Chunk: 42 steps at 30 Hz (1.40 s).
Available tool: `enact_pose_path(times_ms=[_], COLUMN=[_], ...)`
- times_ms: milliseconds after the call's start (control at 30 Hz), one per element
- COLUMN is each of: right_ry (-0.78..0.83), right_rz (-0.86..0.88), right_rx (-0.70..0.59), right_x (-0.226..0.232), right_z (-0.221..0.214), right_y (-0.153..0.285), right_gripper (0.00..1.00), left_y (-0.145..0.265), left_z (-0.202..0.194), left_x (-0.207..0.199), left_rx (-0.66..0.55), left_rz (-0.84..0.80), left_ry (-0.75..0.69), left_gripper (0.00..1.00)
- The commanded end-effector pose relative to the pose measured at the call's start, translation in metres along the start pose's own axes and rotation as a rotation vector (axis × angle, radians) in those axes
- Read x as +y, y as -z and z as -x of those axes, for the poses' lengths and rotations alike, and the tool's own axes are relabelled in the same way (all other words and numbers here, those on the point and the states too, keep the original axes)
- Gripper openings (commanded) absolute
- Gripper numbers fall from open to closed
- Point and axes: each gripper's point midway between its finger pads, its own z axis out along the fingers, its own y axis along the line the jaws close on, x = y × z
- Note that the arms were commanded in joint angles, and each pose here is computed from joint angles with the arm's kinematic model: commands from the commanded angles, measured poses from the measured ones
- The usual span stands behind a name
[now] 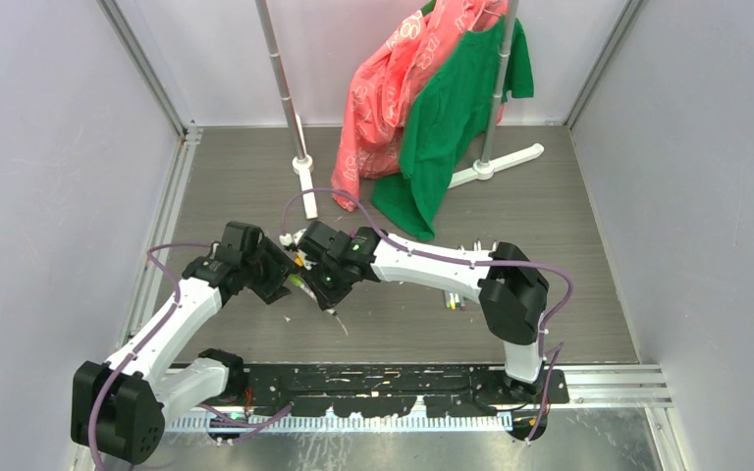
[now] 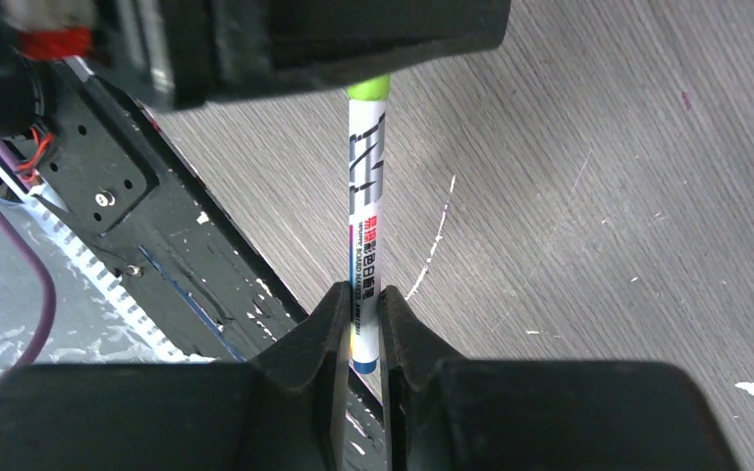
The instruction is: Open the pen caps
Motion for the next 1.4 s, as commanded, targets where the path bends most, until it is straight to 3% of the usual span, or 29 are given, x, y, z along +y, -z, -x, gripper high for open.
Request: enact_pose_path(times_ms=[0,300,533,733,967,1167,1367], right_ry=[0.013,0.007,0.002,-0.005,-0.007,-0.012,-0.015], right_rz=[0.035,0.046,0.046,0.048,0.029,0.021,0.008], right_rx=[-0.058,-0.056,-0.058,-0.077,-0.094,-0.122,-0.142], right_x=[0.009,0.01,0.011,0.011,0.01,0.01,0.009], right_z=[0.023,0.024,0.025,0.027,0.033,0.039,0.043], right_y=[0.014,0.012,0.012,0.013,0.022,0.031,0.038], right_gripper=[0.01,0.01,0.01,0.01,0.02,0.16,0.24], left_y=[0.006,0.003,0.001,0.007,0.014,0.019,0.021], left_z=[0.006,0.007,0.005,0.003,-0.002,-0.006,-0.011], left_x=[-0.025,-0.028,-0.03,-0.033,-0.039,-0.046,-0.052], left_rx=[-0.019,-0.019,-0.011,-0.009,0.003,0.021,0.052], left_rz=[-0.08,-0.089,-0.097,-0.107,-0.157,-0.21,-0.243], left_ry=[-0.006,-0.006,-0.008,-0.022,-0.031,-0.045,-0.05], left_gripper=[0.58,0.47,0.3,0.0,0.0,0.0,0.0])
